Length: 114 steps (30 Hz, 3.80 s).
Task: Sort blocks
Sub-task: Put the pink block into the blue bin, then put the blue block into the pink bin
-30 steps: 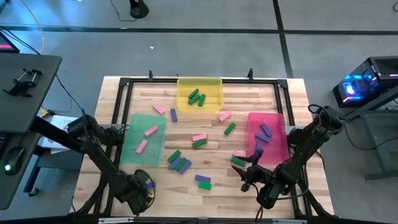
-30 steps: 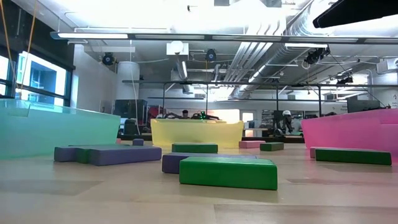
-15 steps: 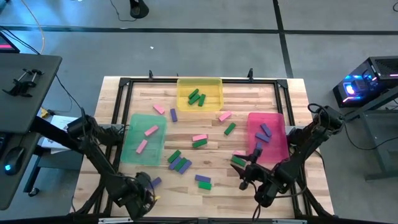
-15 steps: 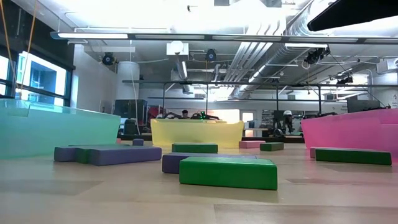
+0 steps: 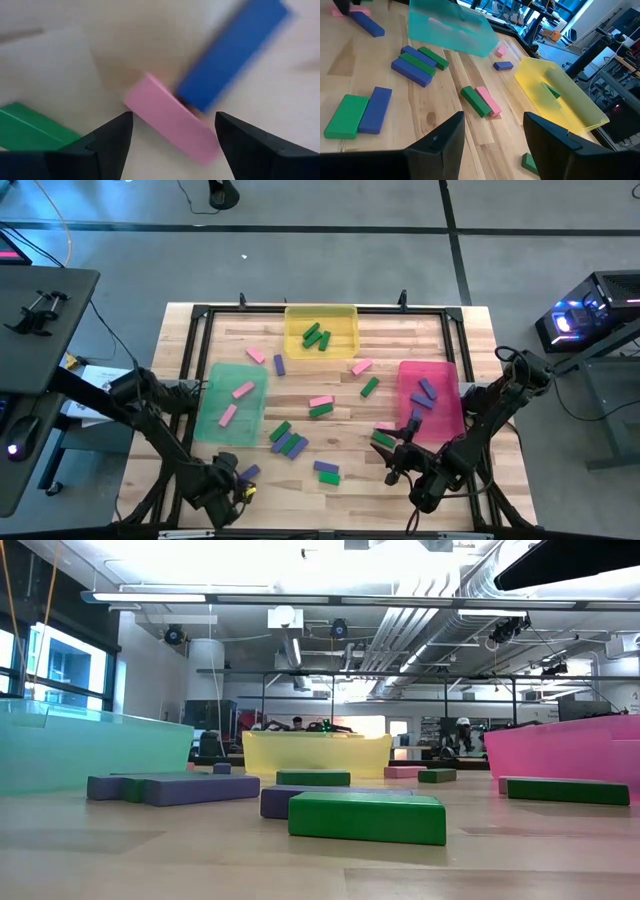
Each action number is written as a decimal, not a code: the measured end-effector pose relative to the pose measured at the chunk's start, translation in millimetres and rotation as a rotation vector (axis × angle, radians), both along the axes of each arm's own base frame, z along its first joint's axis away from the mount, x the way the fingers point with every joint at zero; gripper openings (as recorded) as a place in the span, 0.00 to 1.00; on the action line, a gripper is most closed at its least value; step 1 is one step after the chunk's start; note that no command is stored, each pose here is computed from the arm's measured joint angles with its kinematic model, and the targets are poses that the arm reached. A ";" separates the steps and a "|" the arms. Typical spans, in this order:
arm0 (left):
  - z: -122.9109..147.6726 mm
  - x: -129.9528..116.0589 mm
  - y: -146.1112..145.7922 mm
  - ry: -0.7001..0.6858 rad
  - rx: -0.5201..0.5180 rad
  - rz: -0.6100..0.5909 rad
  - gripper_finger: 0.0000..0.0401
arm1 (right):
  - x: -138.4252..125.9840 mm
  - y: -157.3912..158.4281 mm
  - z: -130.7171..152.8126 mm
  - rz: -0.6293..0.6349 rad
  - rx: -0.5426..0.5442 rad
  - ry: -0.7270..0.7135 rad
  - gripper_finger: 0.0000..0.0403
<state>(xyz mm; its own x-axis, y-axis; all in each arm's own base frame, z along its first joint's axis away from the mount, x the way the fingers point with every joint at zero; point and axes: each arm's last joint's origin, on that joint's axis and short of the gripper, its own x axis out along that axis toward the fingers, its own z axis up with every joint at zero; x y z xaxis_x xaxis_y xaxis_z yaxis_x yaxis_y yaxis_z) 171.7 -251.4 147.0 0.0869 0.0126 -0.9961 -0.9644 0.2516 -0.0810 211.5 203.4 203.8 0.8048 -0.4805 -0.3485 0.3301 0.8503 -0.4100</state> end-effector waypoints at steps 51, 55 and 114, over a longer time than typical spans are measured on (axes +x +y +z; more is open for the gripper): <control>74.8 77.0 146.3 0.274 0.584 -0.398 0.15 | 0.4 0.6 0.2 -0.001 0.015 -0.007 0.47; 58.7 64.8 179.0 0.292 0.452 -0.391 0.15 | 0.6 0.8 0.3 -0.006 0.034 -0.016 0.47; 58.3 43.2 362.1 0.021 0.355 -0.078 0.44 | 8.5 -6.9 -0.7 -0.027 0.062 0.013 0.47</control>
<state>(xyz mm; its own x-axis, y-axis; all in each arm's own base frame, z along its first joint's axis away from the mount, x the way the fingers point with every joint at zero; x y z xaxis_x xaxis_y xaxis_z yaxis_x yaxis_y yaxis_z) 214.9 110.7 205.3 0.0806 0.3519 -0.9326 -0.9416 0.3337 0.0445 220.0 196.5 203.2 0.7874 -0.4788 -0.3883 0.3479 0.8651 -0.3613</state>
